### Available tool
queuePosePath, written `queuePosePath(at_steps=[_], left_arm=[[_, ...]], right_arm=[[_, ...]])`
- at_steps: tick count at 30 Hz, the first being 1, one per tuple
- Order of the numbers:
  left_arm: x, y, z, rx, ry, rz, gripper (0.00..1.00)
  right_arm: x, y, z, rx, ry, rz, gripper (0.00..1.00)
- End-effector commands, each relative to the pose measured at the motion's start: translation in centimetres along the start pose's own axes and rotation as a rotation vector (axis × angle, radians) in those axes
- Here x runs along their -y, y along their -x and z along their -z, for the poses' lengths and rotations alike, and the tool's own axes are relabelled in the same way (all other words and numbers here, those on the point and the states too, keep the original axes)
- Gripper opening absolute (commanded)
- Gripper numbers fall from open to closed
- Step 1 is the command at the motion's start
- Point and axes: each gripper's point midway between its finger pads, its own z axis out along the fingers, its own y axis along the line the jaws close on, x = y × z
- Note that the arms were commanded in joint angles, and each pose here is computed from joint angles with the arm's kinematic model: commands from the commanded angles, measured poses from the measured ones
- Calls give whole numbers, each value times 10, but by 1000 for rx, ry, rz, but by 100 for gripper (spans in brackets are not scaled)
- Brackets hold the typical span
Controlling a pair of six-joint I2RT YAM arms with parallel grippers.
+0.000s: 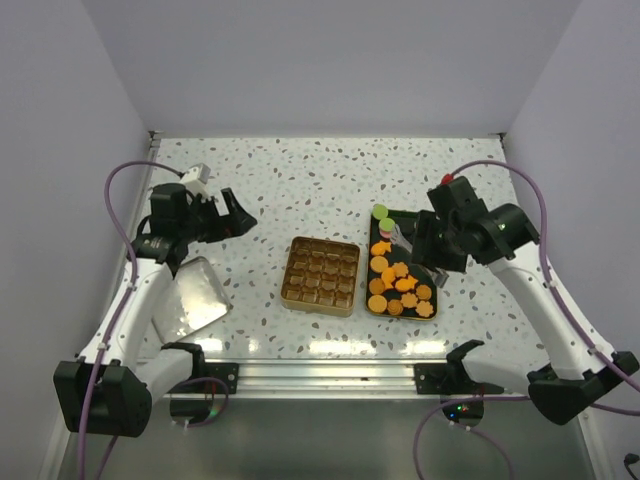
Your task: Pack the cookies
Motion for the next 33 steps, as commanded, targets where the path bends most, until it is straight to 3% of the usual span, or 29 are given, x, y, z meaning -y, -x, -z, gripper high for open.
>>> queuePosePath(at_steps=[1, 11, 33], left_arm=[[13, 7, 0, 39, -62, 9, 100], [25, 4, 2, 30, -46, -30, 100], [52, 0, -15, 7, -61, -47, 100]], right_arm=[[20, -49, -3, -163, -51, -46, 58], [6, -65, -40, -241, -16, -79, 57], [13, -46, -71, -232, -47, -99, 52]])
